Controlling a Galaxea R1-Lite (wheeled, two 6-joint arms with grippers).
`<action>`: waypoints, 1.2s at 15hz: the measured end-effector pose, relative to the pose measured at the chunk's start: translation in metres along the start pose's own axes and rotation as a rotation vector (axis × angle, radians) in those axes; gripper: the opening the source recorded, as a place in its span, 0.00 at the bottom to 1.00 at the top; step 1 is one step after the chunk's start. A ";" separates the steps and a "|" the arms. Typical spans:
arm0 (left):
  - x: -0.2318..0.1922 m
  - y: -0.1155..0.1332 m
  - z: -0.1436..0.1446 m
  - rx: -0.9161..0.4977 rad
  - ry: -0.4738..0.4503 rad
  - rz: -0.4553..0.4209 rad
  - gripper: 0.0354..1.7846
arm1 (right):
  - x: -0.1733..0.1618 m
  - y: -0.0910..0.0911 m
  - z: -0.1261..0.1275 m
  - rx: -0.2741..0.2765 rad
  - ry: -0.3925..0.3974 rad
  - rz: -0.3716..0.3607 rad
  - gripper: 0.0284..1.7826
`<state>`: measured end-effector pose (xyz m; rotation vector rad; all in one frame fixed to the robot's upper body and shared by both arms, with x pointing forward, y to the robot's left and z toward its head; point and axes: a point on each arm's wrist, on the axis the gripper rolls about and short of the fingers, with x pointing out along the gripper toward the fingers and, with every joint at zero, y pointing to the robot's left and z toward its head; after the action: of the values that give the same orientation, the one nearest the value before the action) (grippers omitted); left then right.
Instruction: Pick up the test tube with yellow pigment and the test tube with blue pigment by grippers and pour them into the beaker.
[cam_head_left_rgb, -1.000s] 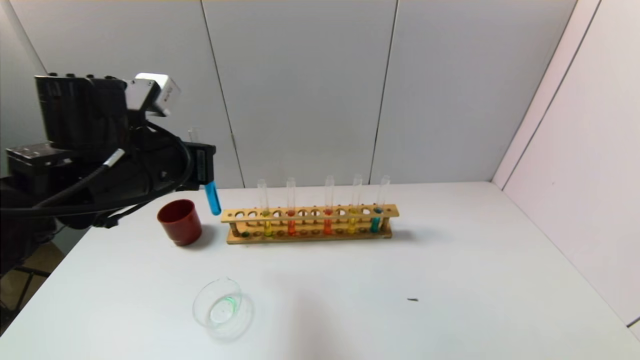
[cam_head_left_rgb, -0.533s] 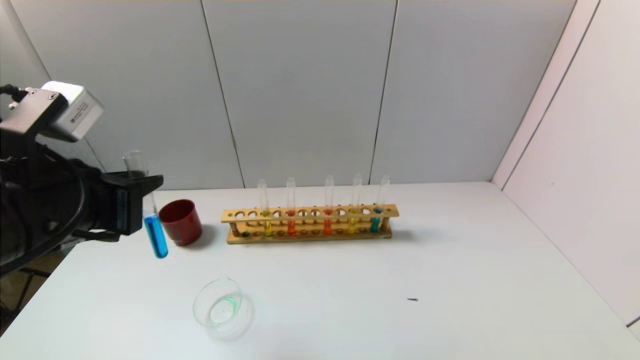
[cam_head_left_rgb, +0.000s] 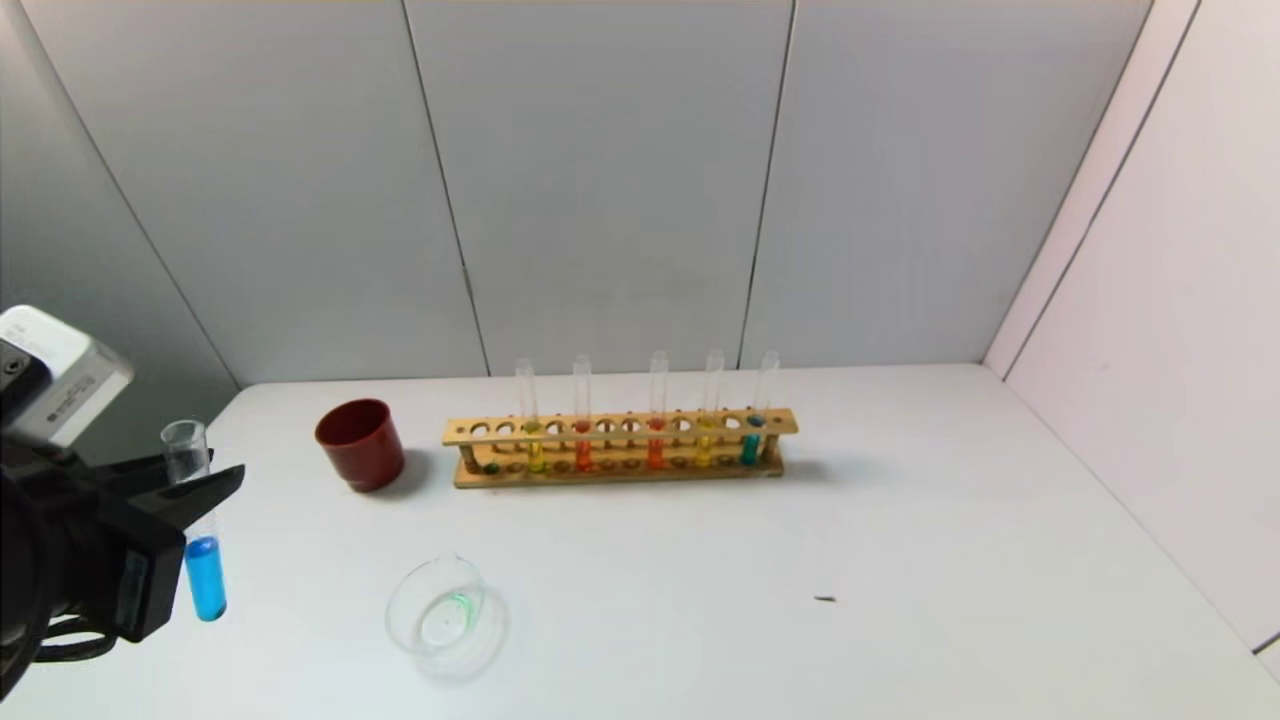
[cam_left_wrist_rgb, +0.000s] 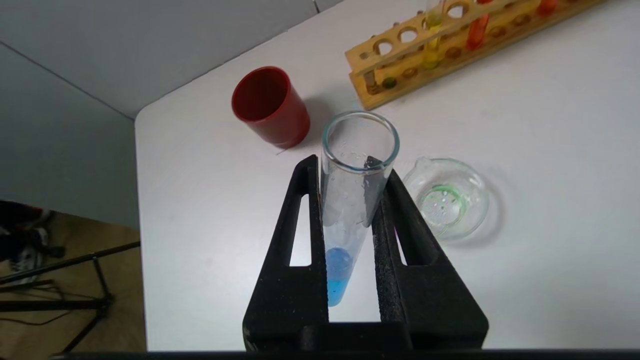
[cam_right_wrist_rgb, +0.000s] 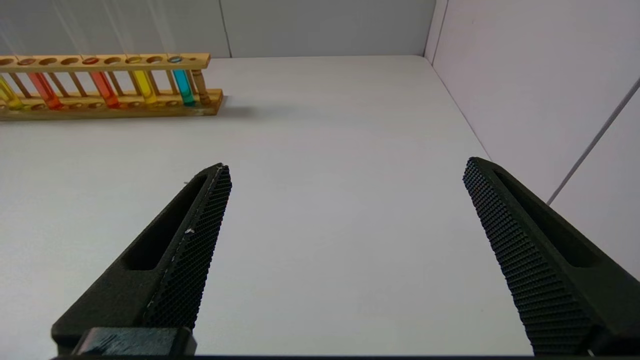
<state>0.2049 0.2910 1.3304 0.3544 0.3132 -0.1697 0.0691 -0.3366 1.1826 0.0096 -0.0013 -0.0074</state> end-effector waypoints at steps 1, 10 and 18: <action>0.001 0.000 -0.003 0.019 0.009 0.001 0.16 | 0.000 0.000 0.000 0.000 0.000 0.000 0.95; 0.038 -0.017 -0.033 0.255 0.238 -0.048 0.16 | 0.000 0.000 0.000 0.000 0.000 0.000 0.95; 0.084 -0.046 -0.062 0.390 0.492 -0.133 0.16 | 0.000 0.000 0.000 0.000 0.000 0.000 0.95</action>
<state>0.2573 0.2627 1.2326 0.7649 0.7959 -0.2750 0.0691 -0.3366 1.1826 0.0100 -0.0009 -0.0079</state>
